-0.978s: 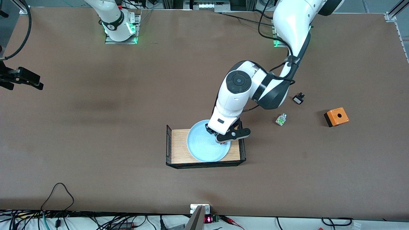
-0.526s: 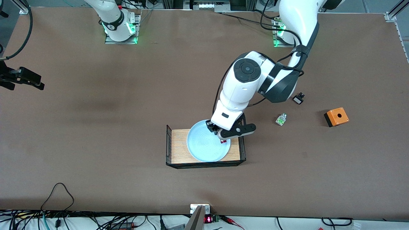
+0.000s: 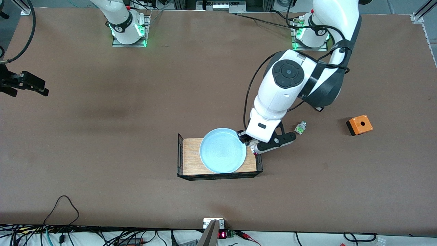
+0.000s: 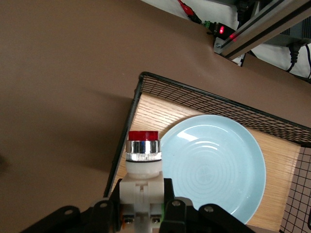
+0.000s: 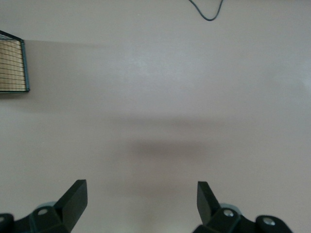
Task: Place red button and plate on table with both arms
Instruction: 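Lift the red button with the left gripper toward the orange box, then set the red button down with the left gripper while the right gripper approaches, then lower the right gripper to the plate rim while the left gripper withdraws, then close the right gripper on the blue plate's rim, then lift the blue plate out of the tray with the right gripper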
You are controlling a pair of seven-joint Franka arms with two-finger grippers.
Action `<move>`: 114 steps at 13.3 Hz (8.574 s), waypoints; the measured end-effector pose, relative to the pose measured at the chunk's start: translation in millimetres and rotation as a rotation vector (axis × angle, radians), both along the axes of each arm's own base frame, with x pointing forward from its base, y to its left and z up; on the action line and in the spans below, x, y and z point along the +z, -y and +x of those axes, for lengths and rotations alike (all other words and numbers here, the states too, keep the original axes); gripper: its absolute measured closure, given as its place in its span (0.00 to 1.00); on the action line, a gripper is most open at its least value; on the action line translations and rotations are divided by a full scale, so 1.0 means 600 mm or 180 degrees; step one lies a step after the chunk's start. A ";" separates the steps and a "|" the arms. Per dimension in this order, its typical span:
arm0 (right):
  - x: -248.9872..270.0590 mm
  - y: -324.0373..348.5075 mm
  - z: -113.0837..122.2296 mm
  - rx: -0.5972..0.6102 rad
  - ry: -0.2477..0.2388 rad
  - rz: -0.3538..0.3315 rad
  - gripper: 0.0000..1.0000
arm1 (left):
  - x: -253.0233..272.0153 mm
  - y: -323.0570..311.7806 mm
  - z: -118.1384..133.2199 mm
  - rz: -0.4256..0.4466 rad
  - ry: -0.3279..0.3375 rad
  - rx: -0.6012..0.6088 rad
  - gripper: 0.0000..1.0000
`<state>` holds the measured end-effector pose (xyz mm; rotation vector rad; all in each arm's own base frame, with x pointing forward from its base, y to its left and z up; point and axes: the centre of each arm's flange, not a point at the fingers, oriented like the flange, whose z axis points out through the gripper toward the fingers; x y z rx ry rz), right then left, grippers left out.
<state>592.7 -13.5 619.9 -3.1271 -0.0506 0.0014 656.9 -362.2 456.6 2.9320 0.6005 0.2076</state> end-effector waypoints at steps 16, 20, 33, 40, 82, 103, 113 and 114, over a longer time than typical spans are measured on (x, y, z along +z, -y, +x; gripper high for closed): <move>-0.046 -0.203 0.030 0.0549 -0.0012 0.0318 0.00 | 0.031 -0.524 0.101 0.0444 -0.0471 -0.0234 0.66; -0.102 -0.309 0.035 0.0961 -0.0033 -0.0364 0.00 | 0.011 -0.622 0.088 0.0455 -0.0679 -0.0763 0.66; -0.123 -0.538 -0.017 -0.1101 0.0330 -0.0154 0.00 | -0.282 -0.666 -0.012 0.0260 -0.0968 -0.1553 0.66; -0.126 -0.578 -0.036 -0.1680 0.0339 -0.0088 0.00 | -0.398 -0.677 -0.079 0.0297 -0.0613 -0.1302 0.66; -0.465 -0.822 0.031 -0.2027 0.0933 -0.0022 0.50 | 0.144 -0.604 -0.031 0.0370 -0.0721 -0.1458 0.00; -0.338 -0.821 0.013 -0.2137 0.0860 -0.0218 0.97 | 0.219 -0.604 -0.070 0.0396 -0.0589 -0.1163 0.00; -0.190 -0.805 -0.026 -0.1943 0.0781 -0.0268 0.97 | 0.217 -0.597 -0.101 0.0426 -0.0507 -0.1150 0.00; -0.173 -0.797 -0.031 -0.1832 0.0754 -0.0312 0.97 | 0.217 -0.596 -0.101 0.0426 -0.0508 -0.1153 0.00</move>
